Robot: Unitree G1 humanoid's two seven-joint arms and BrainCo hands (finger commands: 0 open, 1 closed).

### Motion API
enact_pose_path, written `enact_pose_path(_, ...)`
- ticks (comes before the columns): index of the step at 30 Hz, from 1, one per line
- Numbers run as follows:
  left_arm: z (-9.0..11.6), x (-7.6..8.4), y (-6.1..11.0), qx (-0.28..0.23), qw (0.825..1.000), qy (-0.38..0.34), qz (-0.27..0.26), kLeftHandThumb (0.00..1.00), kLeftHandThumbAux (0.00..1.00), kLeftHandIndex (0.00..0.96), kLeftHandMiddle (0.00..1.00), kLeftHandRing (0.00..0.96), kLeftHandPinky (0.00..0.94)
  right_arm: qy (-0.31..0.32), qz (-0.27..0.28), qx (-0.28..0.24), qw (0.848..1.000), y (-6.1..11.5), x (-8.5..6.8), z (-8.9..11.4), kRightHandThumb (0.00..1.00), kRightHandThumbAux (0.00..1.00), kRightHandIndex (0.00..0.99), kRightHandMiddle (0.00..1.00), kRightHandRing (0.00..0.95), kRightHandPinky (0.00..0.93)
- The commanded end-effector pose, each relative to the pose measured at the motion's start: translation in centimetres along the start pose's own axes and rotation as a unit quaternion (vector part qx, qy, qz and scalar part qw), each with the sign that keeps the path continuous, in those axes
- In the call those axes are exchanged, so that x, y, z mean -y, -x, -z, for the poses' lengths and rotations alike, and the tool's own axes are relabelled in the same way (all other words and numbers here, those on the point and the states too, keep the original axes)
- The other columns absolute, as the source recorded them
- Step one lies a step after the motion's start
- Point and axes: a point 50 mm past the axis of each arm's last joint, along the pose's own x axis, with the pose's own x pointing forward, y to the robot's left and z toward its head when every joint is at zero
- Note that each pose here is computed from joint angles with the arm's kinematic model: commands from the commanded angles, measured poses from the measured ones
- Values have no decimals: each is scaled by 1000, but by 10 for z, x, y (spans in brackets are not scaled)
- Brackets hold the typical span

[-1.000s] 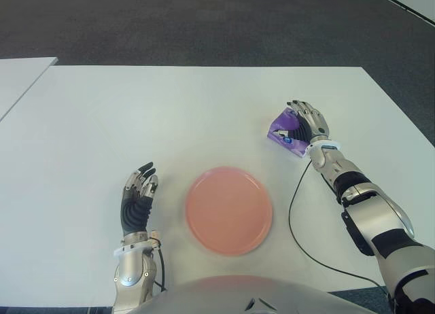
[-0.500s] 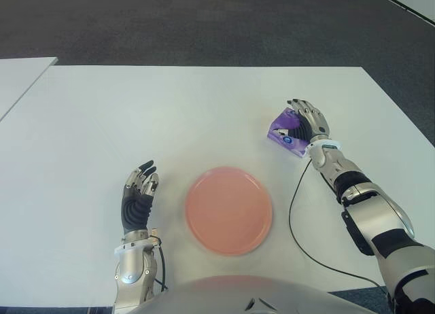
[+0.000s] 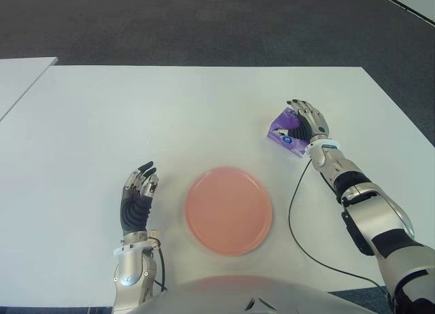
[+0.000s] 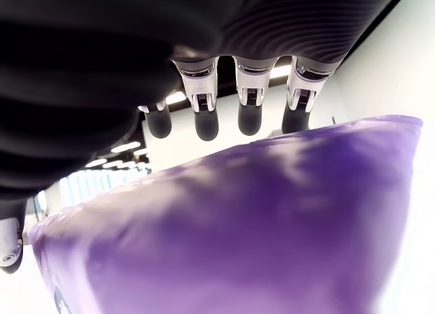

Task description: Put the tissue paper into the plate.

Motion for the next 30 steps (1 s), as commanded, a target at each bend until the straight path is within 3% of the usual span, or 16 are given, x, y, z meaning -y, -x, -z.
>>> enact_pose_path(1,1,-1,3,-9,1000,0,1,291,586,276,215,223,254,3,-25,-12,1000,9,-13,4,306,469,0,43,27,60)
enact_pose_path(30,-9,-14,16,-11,999,-32,-2,267,554,263,208,217,244,8,-50,-24,998,18,-31,1,330,483,5,46,32,69)
